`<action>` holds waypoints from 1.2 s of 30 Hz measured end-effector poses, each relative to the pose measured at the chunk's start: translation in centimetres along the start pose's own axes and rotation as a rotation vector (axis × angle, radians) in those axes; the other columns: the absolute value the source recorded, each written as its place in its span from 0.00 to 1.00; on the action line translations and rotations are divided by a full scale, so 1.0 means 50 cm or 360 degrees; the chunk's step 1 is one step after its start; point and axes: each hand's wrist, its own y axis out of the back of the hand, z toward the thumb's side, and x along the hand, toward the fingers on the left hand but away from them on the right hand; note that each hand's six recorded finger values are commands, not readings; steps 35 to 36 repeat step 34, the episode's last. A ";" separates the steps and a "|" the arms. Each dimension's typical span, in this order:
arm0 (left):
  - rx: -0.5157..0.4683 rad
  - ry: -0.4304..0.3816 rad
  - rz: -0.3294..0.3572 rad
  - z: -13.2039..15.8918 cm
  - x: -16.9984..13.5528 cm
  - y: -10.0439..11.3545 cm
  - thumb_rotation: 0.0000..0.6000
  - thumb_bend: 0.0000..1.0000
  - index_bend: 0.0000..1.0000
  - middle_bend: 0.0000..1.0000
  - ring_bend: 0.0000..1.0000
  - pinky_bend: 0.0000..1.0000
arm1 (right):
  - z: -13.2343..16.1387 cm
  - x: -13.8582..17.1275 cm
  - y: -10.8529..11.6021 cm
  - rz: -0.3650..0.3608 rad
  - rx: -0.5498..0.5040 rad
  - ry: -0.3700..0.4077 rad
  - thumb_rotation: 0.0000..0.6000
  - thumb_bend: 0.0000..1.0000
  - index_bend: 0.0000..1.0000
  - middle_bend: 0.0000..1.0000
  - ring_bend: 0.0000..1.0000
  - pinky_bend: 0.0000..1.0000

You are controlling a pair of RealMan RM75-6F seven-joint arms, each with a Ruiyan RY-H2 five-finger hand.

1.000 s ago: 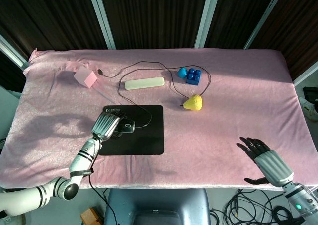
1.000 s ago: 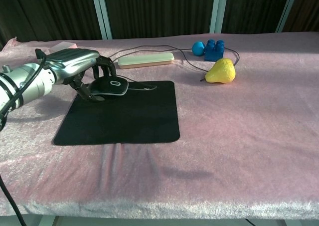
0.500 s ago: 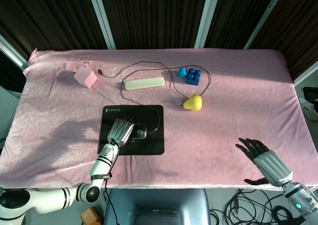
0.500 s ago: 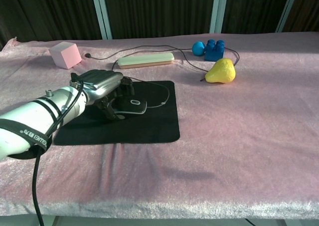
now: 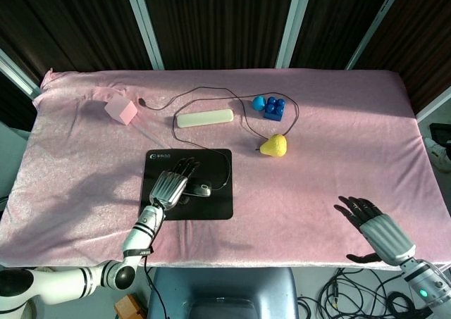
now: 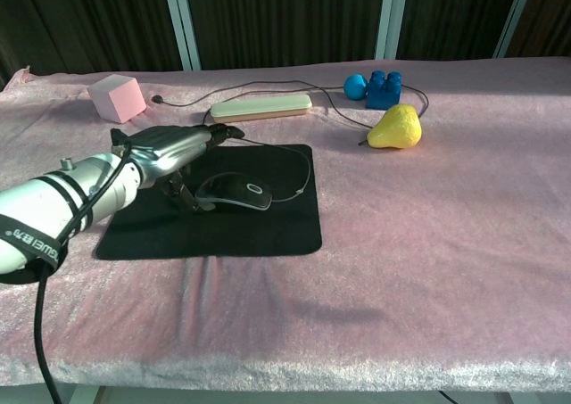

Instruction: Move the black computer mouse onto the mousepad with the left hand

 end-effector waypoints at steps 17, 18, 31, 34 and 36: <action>0.0361 0.0326 0.0150 -0.326 -0.273 0.119 1.00 0.29 0.00 0.01 0.02 0.28 | -0.002 0.019 0.022 -0.0175 -0.0018 -0.0040 1.00 0.13 0.00 0.00 0.03 0.23; 0.0356 0.0352 0.0179 -0.337 -0.293 0.119 1.00 0.29 0.00 0.01 0.02 0.27 | -0.004 0.020 0.024 -0.0192 -0.0022 -0.0050 1.00 0.13 0.00 0.00 0.03 0.23; 0.0227 0.0349 0.0449 -0.348 -0.456 0.075 1.00 0.30 0.08 0.07 0.05 0.25 | -0.011 0.032 0.032 -0.0274 -0.0039 -0.0125 1.00 0.13 0.00 0.00 0.03 0.23; 0.0207 0.0331 0.0392 -0.343 -0.457 0.064 1.00 0.30 0.09 0.07 0.05 0.25 | -0.011 0.033 0.031 -0.0270 -0.0037 -0.0127 1.00 0.13 0.00 0.00 0.03 0.23; 0.0207 0.0331 0.0392 -0.343 -0.457 0.064 1.00 0.30 0.09 0.07 0.05 0.25 | -0.011 0.033 0.031 -0.0270 -0.0037 -0.0127 1.00 0.13 0.00 0.00 0.03 0.23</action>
